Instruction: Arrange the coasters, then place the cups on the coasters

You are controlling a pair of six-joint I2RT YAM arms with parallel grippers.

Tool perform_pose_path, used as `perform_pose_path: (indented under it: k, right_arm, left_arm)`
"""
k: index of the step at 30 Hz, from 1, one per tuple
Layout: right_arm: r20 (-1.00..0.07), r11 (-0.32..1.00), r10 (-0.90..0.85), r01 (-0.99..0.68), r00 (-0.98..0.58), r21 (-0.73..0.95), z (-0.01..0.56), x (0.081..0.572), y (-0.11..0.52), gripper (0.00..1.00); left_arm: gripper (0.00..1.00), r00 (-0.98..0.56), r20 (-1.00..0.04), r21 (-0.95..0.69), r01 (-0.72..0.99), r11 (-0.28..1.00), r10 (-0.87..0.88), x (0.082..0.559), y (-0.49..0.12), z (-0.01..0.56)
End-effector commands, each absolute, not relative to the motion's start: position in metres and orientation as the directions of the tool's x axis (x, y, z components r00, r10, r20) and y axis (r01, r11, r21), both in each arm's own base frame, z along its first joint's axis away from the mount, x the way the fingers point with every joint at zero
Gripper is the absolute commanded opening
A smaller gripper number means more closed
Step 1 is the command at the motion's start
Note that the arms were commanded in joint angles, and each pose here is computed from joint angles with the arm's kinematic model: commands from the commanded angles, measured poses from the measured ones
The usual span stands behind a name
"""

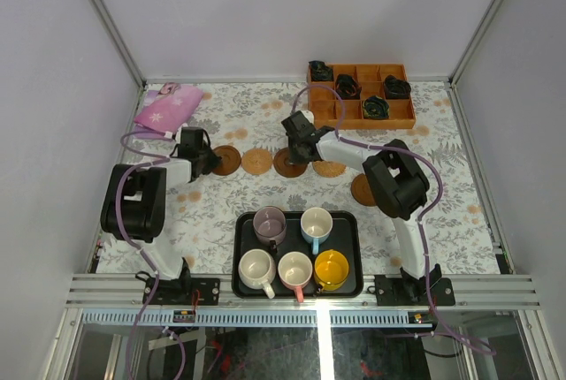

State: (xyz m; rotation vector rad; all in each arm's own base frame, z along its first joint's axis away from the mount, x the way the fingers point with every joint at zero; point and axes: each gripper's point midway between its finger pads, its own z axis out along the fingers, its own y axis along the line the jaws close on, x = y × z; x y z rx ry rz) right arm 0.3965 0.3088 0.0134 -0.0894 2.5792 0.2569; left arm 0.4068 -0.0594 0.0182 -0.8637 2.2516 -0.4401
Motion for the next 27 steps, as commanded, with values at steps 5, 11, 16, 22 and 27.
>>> perform_pose_path:
  k: [5,11,16,22,27]
  right_arm:
    - [-0.358,0.998,-0.069,-0.059,-0.931,-0.039,-0.031,0.352,0.249,0.00]
    - [-0.369,0.997,-0.070,-0.061,-0.927,-0.035,-0.027,0.355,0.250,0.00]
    - [-0.400,0.996,-0.087,-0.086,-0.912,-0.021,-0.017,0.365,0.257,0.00]
    - [-0.500,0.993,-0.106,-0.118,-0.859,-0.008,0.022,0.388,0.266,0.00]
    - [-0.592,0.994,-0.097,-0.103,-0.800,-0.024,0.056,0.398,0.257,0.02]
  left_arm:
    - [0.00,-0.515,-0.483,-0.472,-0.529,0.705,-0.709,0.390,-0.041,0.018]
    - [0.00,-0.508,-0.476,-0.462,-0.550,0.696,-0.718,0.383,-0.034,0.014]
    - [0.00,-0.503,-0.476,-0.482,-0.538,0.692,-0.722,0.388,-0.034,0.019]
    - [0.00,-0.484,-0.480,-0.535,-0.499,0.681,-0.732,0.402,-0.039,0.040]
    - [0.01,-0.446,-0.516,-0.571,-0.457,0.682,-0.731,0.414,-0.039,0.073]
